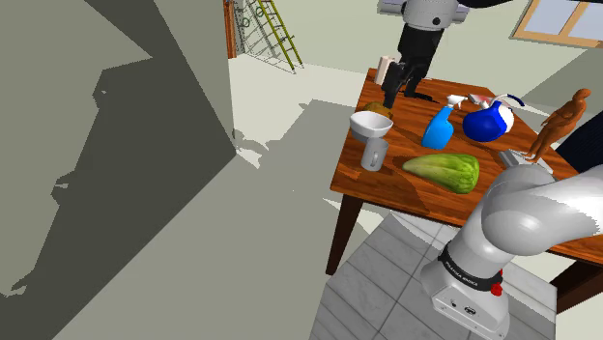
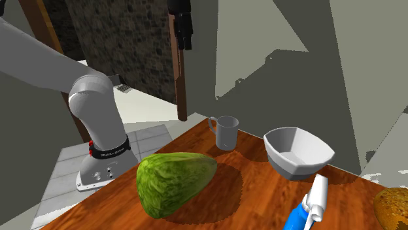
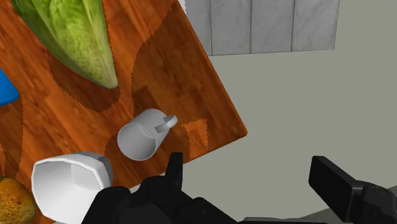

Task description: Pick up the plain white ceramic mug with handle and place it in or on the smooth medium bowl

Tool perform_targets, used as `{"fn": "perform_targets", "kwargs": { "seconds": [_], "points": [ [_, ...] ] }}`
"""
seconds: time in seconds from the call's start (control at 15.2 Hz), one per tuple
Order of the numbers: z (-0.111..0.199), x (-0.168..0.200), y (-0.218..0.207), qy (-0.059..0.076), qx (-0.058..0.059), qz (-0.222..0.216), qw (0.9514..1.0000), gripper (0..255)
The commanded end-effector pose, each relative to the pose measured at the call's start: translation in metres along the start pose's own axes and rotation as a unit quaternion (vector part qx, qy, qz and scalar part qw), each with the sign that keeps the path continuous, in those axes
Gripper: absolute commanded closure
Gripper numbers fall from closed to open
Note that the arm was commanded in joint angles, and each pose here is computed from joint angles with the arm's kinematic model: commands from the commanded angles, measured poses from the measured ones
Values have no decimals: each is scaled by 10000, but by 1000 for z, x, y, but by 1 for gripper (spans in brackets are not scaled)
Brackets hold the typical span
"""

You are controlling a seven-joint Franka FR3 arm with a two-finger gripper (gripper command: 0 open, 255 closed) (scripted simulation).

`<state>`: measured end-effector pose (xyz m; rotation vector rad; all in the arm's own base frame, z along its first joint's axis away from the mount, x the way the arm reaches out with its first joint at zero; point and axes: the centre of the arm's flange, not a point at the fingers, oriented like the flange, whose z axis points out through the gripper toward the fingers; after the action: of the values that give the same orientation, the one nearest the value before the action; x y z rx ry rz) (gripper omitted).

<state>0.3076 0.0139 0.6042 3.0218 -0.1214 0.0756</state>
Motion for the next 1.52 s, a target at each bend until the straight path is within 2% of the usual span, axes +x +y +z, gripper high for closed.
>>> {"fn": "perform_targets", "kwargs": {
  "seconds": [0.0, 0.73, 1.45],
  "points": [
    [0, 0, 0, 0, 0, 0, 10000, 0],
    [108, 52, 98, -306, 329, 266, 9986, 0],
    [225, 92, 192, -611, 657, 530, 9946, 0]
  ]
}}
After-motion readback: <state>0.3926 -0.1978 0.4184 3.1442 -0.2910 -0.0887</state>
